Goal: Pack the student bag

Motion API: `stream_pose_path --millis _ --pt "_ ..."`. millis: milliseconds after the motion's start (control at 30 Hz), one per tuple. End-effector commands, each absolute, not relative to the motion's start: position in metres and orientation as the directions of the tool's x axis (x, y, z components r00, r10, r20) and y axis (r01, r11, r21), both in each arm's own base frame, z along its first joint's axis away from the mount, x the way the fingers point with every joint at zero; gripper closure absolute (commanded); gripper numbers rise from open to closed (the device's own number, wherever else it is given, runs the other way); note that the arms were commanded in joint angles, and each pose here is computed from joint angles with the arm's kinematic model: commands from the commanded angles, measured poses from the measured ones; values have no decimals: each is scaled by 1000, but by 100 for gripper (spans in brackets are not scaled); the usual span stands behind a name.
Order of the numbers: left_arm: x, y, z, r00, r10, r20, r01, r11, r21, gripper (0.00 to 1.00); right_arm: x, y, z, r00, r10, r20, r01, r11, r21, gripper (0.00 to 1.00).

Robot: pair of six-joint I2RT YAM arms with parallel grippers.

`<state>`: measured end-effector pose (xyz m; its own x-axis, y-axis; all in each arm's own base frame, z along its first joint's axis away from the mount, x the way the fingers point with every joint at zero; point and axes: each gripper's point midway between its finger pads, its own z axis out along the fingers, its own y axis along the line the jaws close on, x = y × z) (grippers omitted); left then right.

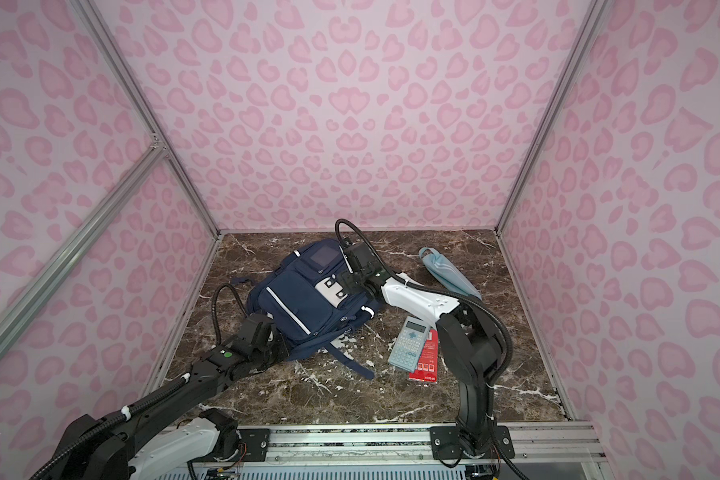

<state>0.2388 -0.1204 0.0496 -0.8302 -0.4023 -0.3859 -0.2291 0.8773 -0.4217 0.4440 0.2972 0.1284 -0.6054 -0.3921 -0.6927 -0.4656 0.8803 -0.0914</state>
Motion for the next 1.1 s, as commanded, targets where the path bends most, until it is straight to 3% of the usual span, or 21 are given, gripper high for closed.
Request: stream_pose_path --millis 0,133,333,433,600,700,733,833,867,967,1033,1067 --pt "251 -106 43 -795 -423 -434 -264 886 -381 97 427 287 83 -767 -362 -529 -440 898 24 28" --pt "260 -95 39 -772 -459 -440 -306 874 -376 97 402 262 51 -822 -406 -399 -422 905 -52 35" --pt "288 -84 62 -709 -480 -517 -321 872 -370 89 351 228 36 -845 -438 -307 -433 897 -90 37" --pt "304 -88 77 -691 -477 -543 -294 872 -392 88 334 229 32 -825 -478 -302 -479 874 -77 37" --pt "333 -84 85 -674 -492 -551 -312 866 -391 79 302 247 37 -758 -581 -296 -576 810 -112 37" --pt "345 -87 86 -681 -481 -552 -307 872 -381 74 299 263 53 -701 -624 -345 -622 771 -132 29" --pt "348 -87 89 -678 -476 -560 -307 876 -373 73 299 270 62 -677 -634 -372 -638 759 -132 3" --pt "354 -82 102 -657 -482 -581 -315 874 -369 67 303 289 97 -592 -636 -495 -675 727 -128 1" --pt "354 -81 108 -648 -485 -587 -314 873 -374 65 306 291 107 -561 -640 -526 -680 718 -149 1" --pt "344 -74 116 -629 -488 -605 -321 872 -370 45 312 293 125 -458 -687 -564 -714 663 -227 5" --pt "335 -68 123 -614 -484 -624 -324 875 -360 26 320 290 124 -425 -728 -538 -721 632 -286 8" --pt "330 -66 125 -612 -481 -627 -321 876 -359 21 321 290 120 -423 -746 -513 -732 616 -291 14"
